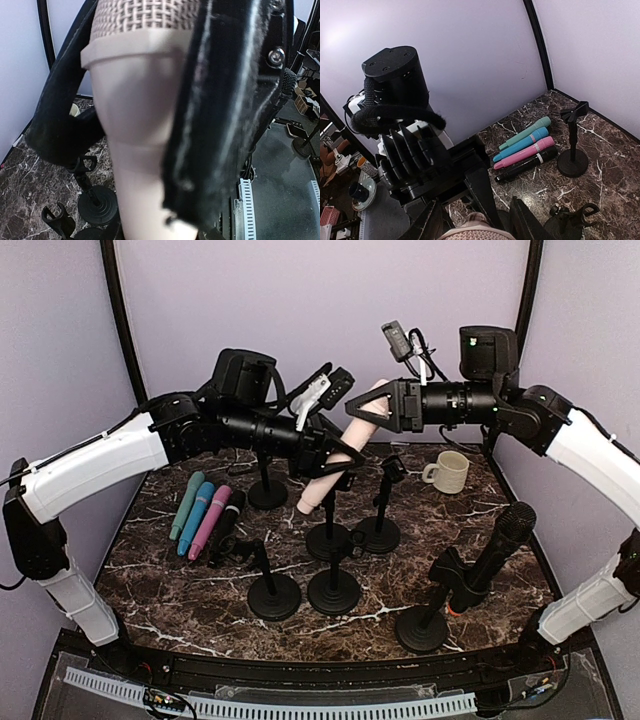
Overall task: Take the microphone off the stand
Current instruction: Pass from the right arm to the left, then place the microphone at the center of the board.
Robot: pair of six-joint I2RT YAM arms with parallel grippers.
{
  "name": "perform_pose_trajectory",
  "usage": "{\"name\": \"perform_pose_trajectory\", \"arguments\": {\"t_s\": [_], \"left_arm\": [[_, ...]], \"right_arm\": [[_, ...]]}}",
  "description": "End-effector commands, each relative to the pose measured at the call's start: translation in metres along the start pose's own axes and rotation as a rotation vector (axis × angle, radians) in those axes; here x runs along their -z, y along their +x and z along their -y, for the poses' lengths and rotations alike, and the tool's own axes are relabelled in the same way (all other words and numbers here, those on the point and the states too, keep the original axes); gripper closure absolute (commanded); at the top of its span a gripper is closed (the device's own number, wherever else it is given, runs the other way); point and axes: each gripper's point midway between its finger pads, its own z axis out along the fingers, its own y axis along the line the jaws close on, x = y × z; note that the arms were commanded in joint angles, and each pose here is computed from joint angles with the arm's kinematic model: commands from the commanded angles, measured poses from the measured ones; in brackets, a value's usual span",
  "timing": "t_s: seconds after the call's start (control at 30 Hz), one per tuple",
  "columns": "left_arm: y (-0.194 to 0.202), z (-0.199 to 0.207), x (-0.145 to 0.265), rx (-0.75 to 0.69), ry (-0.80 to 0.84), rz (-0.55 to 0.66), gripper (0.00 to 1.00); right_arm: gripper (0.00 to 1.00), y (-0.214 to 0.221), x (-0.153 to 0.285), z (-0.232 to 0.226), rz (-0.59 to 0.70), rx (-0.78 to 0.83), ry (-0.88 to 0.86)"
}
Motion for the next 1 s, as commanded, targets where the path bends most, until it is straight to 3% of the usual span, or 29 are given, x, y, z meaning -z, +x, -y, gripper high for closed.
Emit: {"name": "perform_pose_trajectory", "arguments": {"t_s": [0.0,0.07,0.23,0.33,0.5,0.63,0.97], "left_arm": [[-0.015,0.004,0.009,0.027,-0.007,0.039,0.71],[-0.011,0.002,0.008,0.044,-0.017,0.030,0.79],[0.003,-0.005,0.013,0.105,-0.080,0.000,0.83],[0.022,-0.017,0.021,0.141,-0.163,-0.049,0.85],[0.049,-0.044,0.055,0.250,-0.275,-0.082,0.88],[0.079,-0.092,0.104,0.349,-0.434,-0.089,0.89],[0.233,-0.203,0.223,0.548,-0.858,-0.348,0.90]], "right_arm": [[0.97,-0.020,0.005,-0.009,0.062,0.062,-0.003],[0.87,-0.022,0.006,-0.008,0.072,0.067,0.010],[0.32,-0.032,0.018,-0.002,0.129,0.083,0.082],[0.19,-0.043,0.034,0.004,0.190,0.097,0.166],[0.15,-0.059,0.061,0.017,0.269,0.112,0.295],[0.15,-0.061,0.079,0.039,0.287,0.085,0.405],[0.15,-0.049,0.140,0.095,0.333,-0.001,0.612]]}}
